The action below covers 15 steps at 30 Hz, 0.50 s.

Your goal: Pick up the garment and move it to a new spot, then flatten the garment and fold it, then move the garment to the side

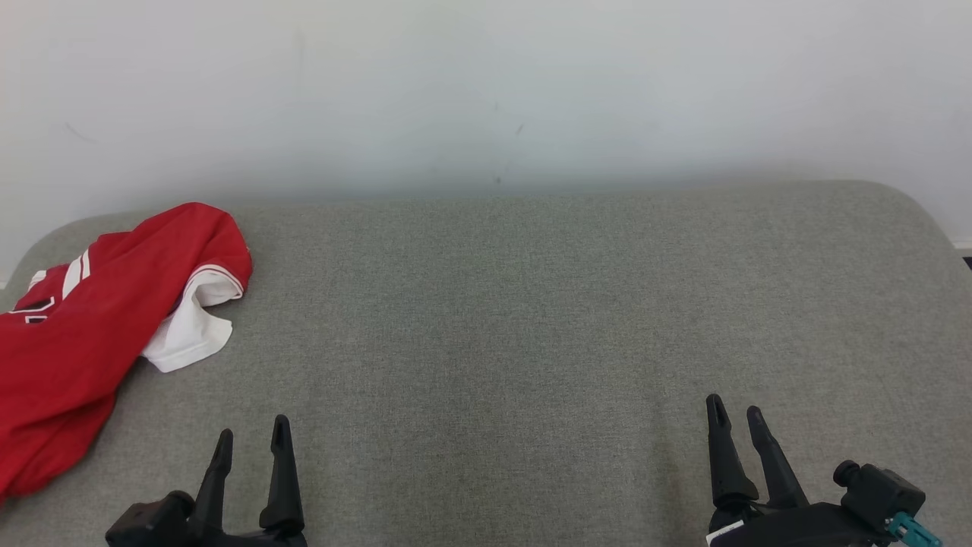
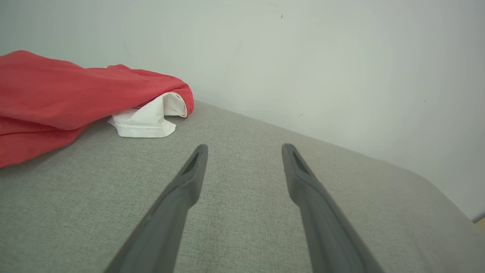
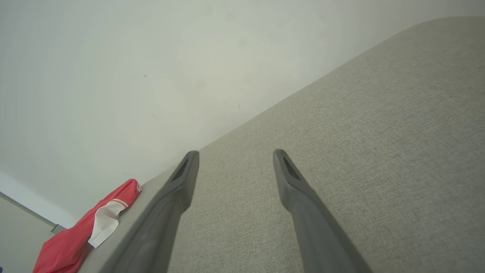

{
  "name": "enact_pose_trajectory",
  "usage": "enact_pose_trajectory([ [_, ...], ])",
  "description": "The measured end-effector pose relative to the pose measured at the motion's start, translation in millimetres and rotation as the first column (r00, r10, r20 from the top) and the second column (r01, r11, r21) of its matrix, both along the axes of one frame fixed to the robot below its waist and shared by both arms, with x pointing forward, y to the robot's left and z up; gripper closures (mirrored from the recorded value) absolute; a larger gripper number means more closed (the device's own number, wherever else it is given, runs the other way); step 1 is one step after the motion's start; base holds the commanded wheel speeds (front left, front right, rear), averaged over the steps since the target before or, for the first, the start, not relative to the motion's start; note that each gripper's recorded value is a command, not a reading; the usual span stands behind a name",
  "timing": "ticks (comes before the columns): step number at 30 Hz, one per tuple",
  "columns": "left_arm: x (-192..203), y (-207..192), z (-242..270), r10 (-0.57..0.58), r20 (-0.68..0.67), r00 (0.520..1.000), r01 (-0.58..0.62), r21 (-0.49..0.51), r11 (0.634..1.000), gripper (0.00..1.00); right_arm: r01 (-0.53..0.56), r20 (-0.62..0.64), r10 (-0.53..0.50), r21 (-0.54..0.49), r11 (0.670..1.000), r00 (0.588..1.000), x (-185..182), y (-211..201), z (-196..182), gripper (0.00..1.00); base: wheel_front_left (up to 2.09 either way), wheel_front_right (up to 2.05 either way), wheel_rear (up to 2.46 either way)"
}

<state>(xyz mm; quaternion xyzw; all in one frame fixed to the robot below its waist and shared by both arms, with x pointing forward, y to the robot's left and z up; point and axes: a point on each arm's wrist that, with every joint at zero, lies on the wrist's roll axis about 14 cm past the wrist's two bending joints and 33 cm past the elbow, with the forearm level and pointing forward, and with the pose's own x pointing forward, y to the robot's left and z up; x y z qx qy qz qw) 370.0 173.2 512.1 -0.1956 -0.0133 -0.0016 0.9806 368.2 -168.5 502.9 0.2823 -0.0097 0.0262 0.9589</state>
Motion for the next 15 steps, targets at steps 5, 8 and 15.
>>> enact_pose_trajectory([
  [5, -0.7, -0.1, 1.7, -0.005, 0.013, 1.0, 0.005, 0.057, 0.998, 0.0, -0.011, 0.009, 0.012, -0.063, 0.998, 1.0, -0.5, 3.2, 0.7, 0.0, 0.0, 0.0, 0.0],
  [8, -0.9, 1.4, 3.3, 0.001, 0.021, 1.0, -0.002, 0.086, 0.996, 0.0, -0.019, 0.015, 0.02, -0.093, 0.995, 1.0, -0.9, 5.8, 1.2, 0.0, 0.0, 0.0, 0.0],
  [15, -2.5, 7.1, 6.8, 0.02, 0.042, 0.999, -0.026, 0.138, 0.99, 0.0, -0.028, 0.031, 0.033, -0.156, 0.987, 0.999, -0.9, 9.3, 2.9, 0.0, 0.0, 0.0, 0.0],
])
